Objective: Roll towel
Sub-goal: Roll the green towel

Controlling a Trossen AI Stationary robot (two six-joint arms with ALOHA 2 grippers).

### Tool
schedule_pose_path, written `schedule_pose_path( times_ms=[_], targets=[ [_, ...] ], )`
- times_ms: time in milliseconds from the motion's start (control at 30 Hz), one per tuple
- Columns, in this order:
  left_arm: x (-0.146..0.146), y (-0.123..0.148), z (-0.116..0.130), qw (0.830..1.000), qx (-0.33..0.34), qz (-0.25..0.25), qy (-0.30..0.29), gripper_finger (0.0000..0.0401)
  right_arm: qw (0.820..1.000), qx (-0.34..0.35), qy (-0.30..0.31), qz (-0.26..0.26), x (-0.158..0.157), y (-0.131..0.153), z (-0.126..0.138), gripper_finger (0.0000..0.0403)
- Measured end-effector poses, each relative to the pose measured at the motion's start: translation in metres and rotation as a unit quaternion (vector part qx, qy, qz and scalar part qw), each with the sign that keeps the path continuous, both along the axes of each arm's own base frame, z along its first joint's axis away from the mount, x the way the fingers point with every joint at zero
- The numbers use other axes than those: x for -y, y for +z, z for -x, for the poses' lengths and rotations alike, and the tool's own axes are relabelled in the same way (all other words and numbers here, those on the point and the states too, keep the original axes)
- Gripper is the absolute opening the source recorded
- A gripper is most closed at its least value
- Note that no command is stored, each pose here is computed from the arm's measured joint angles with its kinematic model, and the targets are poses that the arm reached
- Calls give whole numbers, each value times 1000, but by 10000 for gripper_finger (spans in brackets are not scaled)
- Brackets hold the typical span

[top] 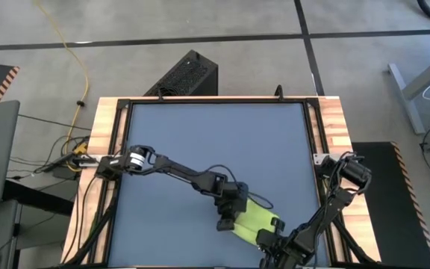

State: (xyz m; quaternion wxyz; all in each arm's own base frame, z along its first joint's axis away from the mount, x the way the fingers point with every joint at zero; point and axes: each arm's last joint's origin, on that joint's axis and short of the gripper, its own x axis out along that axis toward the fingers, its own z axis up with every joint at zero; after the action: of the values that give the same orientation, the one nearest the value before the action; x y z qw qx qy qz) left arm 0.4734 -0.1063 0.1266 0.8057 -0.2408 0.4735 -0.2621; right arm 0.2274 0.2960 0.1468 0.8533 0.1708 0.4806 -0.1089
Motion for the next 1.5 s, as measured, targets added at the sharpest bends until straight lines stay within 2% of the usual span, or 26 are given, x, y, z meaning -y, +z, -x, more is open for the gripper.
schedule_pose_path(
  times_ms=[200,333,400,467,533,600,733,800,833,1033,1133,1267,1433,1500],
  targets=[
    [-12,20,2,997,39,30,-56,144,999,11,-34,-37,-6,1,3,20],
    [-9,44,5,991,98,10,-87,145,995,42,-71,-65,-11,-3,12,17],
    [0,57,6,982,156,-15,-108,143,992,50,-88,-82,-13,-6,16,16],
    [16,66,10,960,224,-70,-149,140,989,54,-99,-94,-14,-8,19,16],
    [39,66,16,927,283,-142,-200,139,987,59,-111,-100,-14,-9,20,17],
    [61,63,21,895,314,-226,-221,139,985,63,-123,-104,-14,-9,20,17],
    [91,59,29,827,340,-403,-196,139,983,64,-132,-111,-14,-9,20,18],
    [98,59,33,806,335,-454,-180,138,983,65,-132,-112,-14,-9,20,18],
    [99,59,34,804,329,-464,-176,138,983,65,-132,-112,-14,-9,20,18],
    [108,52,42,824,290,-457,-168,138,982,65,-134,-112,-13,-9,18,19],
    [114,43,39,821,289,-467,-154,138,982,64,-135,-114,-12,-9,17,19],
    [122,29,30,823,256,-477,-172,138,982,63,-137,-116,-11,-9,15,19],
    [127,25,19,812,229,-512,-160,138,981,59,-139,-122,-11,-8,13,19],
    [127,24,18,812,230,-512,-161,138,980,59,-140,-127,-11,-8,13,19]
  ],
)
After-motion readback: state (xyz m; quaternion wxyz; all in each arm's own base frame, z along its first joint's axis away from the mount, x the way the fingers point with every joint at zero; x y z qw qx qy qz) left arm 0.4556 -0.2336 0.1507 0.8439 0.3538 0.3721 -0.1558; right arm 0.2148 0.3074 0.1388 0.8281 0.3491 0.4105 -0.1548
